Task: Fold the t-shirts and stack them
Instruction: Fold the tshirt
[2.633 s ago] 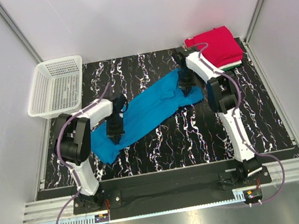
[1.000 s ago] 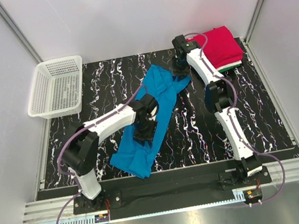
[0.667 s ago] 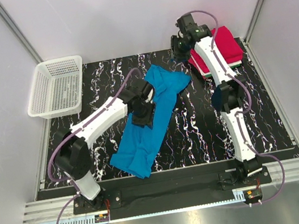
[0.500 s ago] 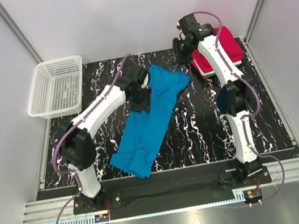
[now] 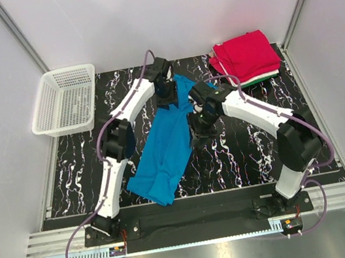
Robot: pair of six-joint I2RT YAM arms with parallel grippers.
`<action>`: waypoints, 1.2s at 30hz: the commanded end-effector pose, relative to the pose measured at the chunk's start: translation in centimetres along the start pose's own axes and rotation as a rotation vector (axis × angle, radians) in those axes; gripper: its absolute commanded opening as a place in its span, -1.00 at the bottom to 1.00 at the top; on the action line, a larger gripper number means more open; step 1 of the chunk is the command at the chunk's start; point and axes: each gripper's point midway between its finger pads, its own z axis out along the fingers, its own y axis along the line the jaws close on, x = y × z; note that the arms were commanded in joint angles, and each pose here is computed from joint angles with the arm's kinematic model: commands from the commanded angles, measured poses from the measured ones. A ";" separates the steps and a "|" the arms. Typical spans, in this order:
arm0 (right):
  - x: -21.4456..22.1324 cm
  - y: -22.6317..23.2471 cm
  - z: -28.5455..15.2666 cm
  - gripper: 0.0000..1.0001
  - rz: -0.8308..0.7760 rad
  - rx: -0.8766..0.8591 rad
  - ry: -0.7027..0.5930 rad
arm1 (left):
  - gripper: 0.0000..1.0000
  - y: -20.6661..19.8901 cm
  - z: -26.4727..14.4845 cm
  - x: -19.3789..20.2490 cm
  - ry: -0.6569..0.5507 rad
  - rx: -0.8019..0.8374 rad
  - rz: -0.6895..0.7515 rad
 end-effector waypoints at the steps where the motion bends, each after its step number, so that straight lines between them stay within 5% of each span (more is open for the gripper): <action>1: 0.1 4.2 1.2 -0.09 -0.022 -0.121 -0.036 | -0.05 -0.9 1.5 0.7 0.040 0.044 0.016; 10: 1.4 8.0 7.3 -0.11 -0.061 -0.124 0.048 | -0.04 0.4 3.2 -0.2 0.018 0.048 0.084; 29: 2.5 4.0 15.0 -0.18 -0.009 0.061 0.107 | -0.10 4.5 7.8 3.9 0.160 -0.017 0.119; 36: 2.8 2.7 16.3 -0.48 0.006 0.108 0.129 | -0.35 5.3 7.5 3.9 0.172 -0.040 0.090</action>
